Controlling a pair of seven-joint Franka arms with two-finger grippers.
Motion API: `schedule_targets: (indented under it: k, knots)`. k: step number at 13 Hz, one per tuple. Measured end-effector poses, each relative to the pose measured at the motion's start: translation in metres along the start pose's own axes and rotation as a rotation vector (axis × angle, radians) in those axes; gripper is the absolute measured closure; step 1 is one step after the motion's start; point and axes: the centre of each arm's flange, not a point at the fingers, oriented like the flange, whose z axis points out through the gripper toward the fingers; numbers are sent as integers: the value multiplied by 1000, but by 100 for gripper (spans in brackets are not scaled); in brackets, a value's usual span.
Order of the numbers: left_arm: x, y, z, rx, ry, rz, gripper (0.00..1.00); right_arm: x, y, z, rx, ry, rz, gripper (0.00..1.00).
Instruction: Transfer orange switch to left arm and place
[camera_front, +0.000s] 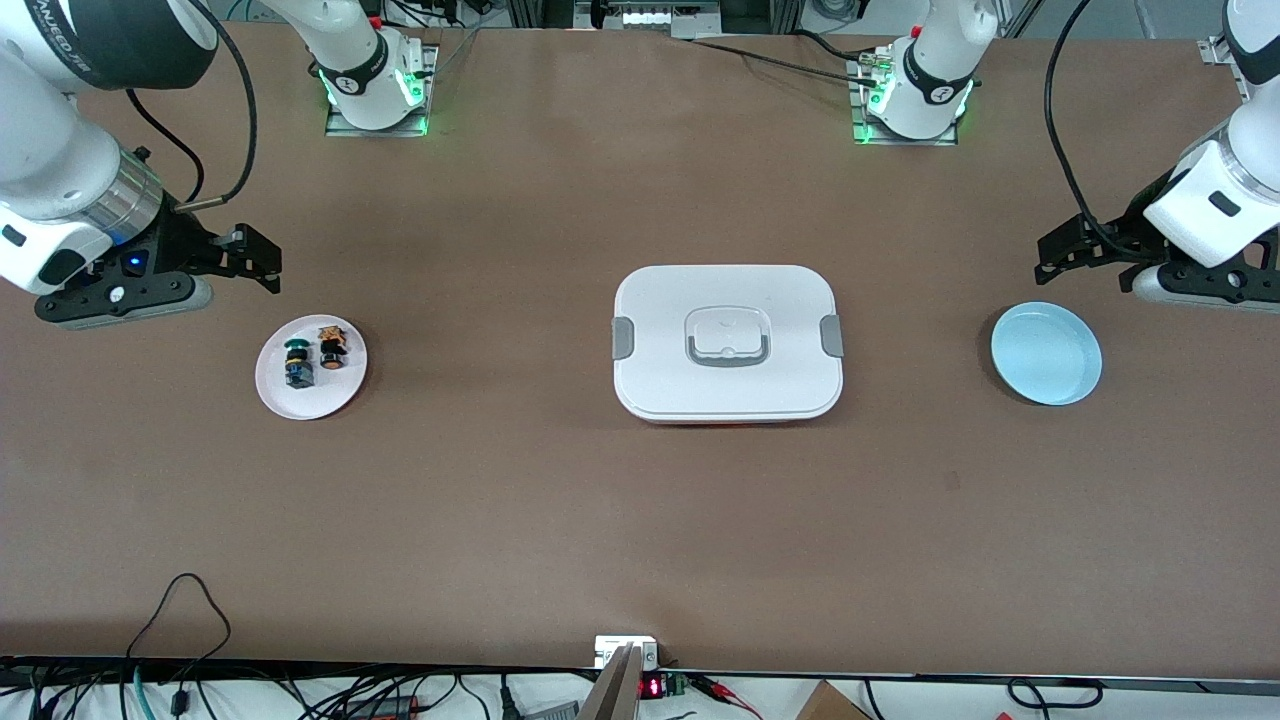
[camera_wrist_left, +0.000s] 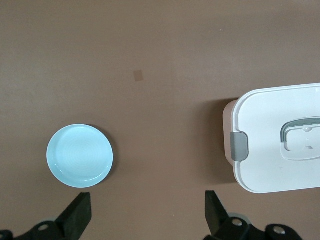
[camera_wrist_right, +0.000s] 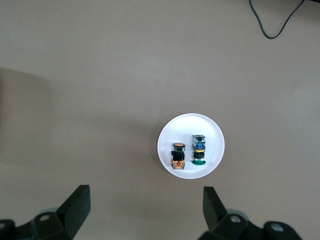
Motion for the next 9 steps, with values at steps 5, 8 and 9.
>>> schedule_targets:
  k: [5, 8, 9]
  knots:
    - [0, -1, 0, 18, 0, 4, 0, 0, 0, 1, 0, 0, 0, 0]
    - [0, 0, 0, 23, 0, 7, 0, 0, 0, 0, 0, 0, 0, 0]
    - [0, 0, 0, 23, -1, 7, 0, 0, 0, 0, 0, 0, 0, 0]
